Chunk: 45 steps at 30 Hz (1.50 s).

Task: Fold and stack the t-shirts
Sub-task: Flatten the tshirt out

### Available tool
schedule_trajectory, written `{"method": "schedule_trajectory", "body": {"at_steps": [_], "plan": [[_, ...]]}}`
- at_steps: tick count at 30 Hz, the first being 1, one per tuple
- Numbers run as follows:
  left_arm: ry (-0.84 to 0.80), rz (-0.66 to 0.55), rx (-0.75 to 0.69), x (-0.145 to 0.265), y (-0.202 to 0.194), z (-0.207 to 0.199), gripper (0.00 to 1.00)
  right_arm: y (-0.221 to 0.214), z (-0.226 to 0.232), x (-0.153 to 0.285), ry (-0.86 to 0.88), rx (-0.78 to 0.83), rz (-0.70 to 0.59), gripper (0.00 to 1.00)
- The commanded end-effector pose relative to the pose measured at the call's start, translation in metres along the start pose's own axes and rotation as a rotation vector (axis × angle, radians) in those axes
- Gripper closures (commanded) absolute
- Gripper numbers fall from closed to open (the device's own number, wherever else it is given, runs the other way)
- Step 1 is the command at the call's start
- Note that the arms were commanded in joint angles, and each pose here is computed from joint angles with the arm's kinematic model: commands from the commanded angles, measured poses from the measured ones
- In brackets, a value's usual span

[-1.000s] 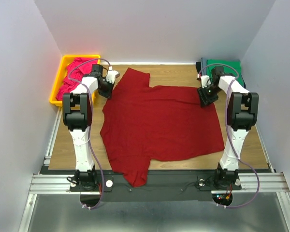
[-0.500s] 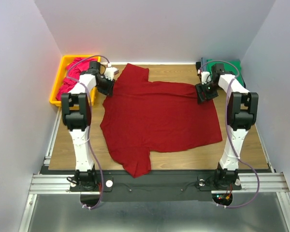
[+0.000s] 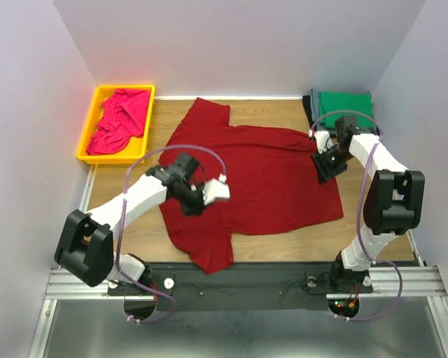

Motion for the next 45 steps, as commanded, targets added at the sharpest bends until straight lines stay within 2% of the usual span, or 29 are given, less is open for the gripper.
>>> {"method": "schedule_trajectory", "body": {"at_steps": [1, 11, 20, 25, 30, 34, 38, 40, 41, 45], "plan": [[0.003, 0.095, -0.064, -0.014, -0.017, -0.027, 0.78, -0.029, 0.005, -0.007, -0.003, 0.017, 0.113, 0.53], [-0.034, 0.16, -0.183, -0.046, -0.023, -0.064, 0.8, -0.058, 0.006, -0.04, 0.004, -0.019, 0.215, 0.57], [-0.128, 0.208, -0.271, -0.059, -0.031, -0.092, 0.8, -0.058, 0.002, -0.037, -0.024, -0.011, 0.216, 0.57], [-0.221, 0.242, -0.358, -0.05, -0.039, -0.112, 0.8, -0.059, 0.0, -0.037, -0.034, -0.005, 0.223, 0.57], [-0.296, 0.222, -0.527, -0.029, -0.034, -0.12, 0.8, -0.057, -0.002, -0.037, -0.039, 0.0, 0.228, 0.57], [-0.424, 0.294, -0.629, -0.006, -0.049, -0.132, 0.84, -0.056, -0.005, -0.036, -0.052, 0.008, 0.228, 0.57], [-0.473, 0.319, -0.718, 0.008, -0.047, -0.133, 0.84, -0.054, -0.006, -0.035, -0.059, 0.01, 0.226, 0.57], [-0.46, 0.309, -0.729, 0.011, -0.043, -0.131, 0.75, -0.055, -0.006, -0.035, -0.057, 0.009, 0.226, 0.57], [-0.409, 0.278, -0.7, 0.01, -0.036, -0.129, 0.63, -0.055, -0.006, -0.035, -0.056, 0.01, 0.227, 0.57], [-0.313, 0.194, -0.652, -0.002, -0.015, -0.122, 0.56, -0.057, -0.004, -0.035, -0.051, 0.008, 0.227, 0.57]]}}
Point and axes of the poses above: each gripper's point midway between its finger pads, its own x axis back along the fingers, its own z axis along the line the jaws close on, y = z × x, the point moved 4 cm from there along x, back along the fingers, and after that the axes turned 2 degrees about x, right-handed, at the moved point
